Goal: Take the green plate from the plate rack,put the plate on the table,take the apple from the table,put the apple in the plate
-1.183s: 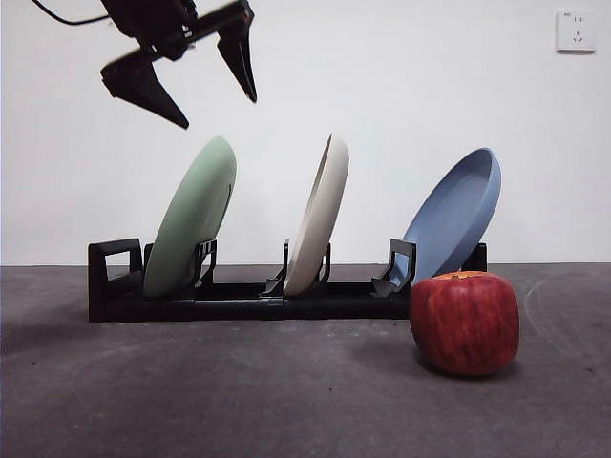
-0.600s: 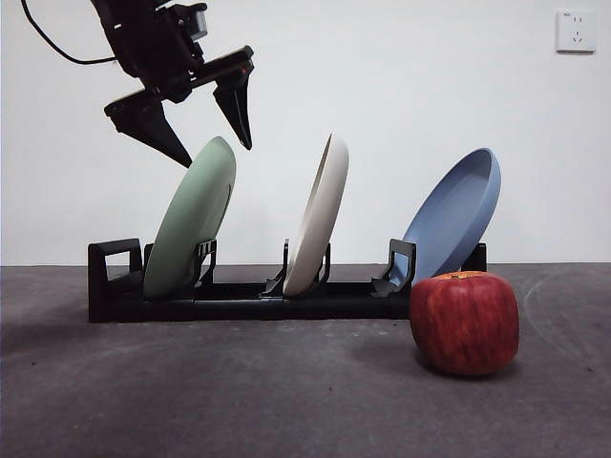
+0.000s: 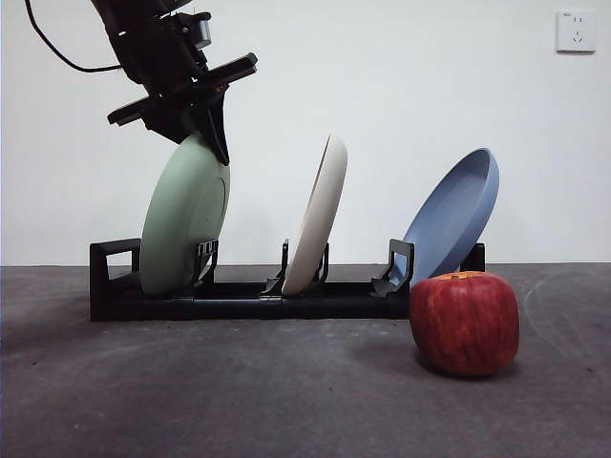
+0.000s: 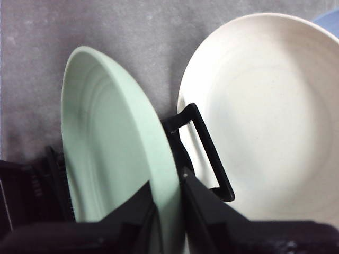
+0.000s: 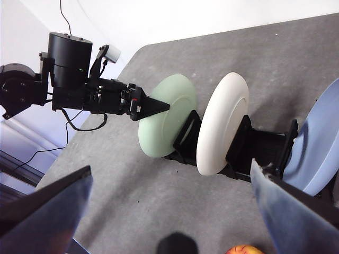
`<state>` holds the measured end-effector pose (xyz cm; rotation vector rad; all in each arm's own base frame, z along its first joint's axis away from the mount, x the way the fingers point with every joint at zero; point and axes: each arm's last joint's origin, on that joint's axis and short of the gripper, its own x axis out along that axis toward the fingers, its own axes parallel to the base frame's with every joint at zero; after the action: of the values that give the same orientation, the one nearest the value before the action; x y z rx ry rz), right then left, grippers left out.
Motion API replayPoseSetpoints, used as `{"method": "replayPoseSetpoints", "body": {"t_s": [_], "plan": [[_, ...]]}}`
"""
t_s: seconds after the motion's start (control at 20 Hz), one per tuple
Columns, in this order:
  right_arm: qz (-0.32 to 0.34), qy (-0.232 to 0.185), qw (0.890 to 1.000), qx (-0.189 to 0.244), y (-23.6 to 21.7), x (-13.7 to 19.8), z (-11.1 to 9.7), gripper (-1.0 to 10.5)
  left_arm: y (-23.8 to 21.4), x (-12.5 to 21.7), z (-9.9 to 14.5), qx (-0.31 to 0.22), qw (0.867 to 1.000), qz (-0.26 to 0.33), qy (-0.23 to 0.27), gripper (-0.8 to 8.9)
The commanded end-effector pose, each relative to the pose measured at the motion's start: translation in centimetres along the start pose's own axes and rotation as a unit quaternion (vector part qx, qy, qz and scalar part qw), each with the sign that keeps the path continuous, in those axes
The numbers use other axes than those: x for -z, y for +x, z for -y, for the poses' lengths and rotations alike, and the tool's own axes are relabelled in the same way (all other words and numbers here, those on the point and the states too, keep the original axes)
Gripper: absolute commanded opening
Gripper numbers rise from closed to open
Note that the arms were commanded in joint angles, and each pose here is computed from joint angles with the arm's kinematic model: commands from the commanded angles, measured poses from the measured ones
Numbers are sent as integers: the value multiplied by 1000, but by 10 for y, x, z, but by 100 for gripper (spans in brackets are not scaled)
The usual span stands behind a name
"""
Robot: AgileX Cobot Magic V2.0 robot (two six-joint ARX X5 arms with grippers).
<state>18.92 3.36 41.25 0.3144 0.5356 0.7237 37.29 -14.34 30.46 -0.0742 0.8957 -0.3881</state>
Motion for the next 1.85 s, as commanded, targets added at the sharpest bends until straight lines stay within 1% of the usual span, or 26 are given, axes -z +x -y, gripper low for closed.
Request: {"method": "replayPoseSetpoints", "body": {"t_s": [0.05,0.15,0.2,0.35,0.5,0.6,0.7,0.9,0.95,1.05,1.2,1.3,1.35,1.45,1.55,1.7,1.85], "plan": [[3,0,1000,1,0,-1,-1,501,4,2,-1,8,1000,-11,14,-9],[3,1,1000,1,0,-1,-1,501,0,1,2,42,999,-12,12,-9],[3,1,1000,1,0,-1,-1,501,-4,-1,3,50,999,-12,12,-9],[-1,5,1000,1,0,0,0,501,-22,-14,8,49,999,-5,15,-9],[-8,10,1000,2,0,1,0,501,-54,-34,16,54,998,21,24,-9],[-10,12,1000,3,0,2,0,501,-80,-45,22,56,997,37,42,-9],[-11,13,1000,3,0,2,0,501,-111,-53,32,59,995,46,70,-9],[-14,16,1000,4,0,3,0,501,-172,-46,53,64,987,30,142,-9],[-14,15,1000,4,0,3,0,501,-185,-43,60,74,984,45,153,-9],[-14,15,1000,4,0,3,0,501,-221,-30,75,92,976,80,179,-9],[-16,16,1000,4,0,3,0,501,-278,-2,97,77,963,142,215,-9],[-16,16,1000,4,0,3,0,501,-307,20,108,84,953,168,239,-9],[-17,16,1000,4,0,3,0,501,-316,30,111,90,949,171,250,-9],[-16,16,1000,4,0,3,0,501,-322,55,115,89,947,158,266,-8],[-16,16,1000,4,0,3,0,501,-313,77,116,74,952,127,269,-9],[-16,16,1000,4,0,3,0,501,-292,104,116,47,959,81,266,-9],[-16,16,1000,4,0,3,0,501,-266,130,116,4,964,44,264,-9]]}}
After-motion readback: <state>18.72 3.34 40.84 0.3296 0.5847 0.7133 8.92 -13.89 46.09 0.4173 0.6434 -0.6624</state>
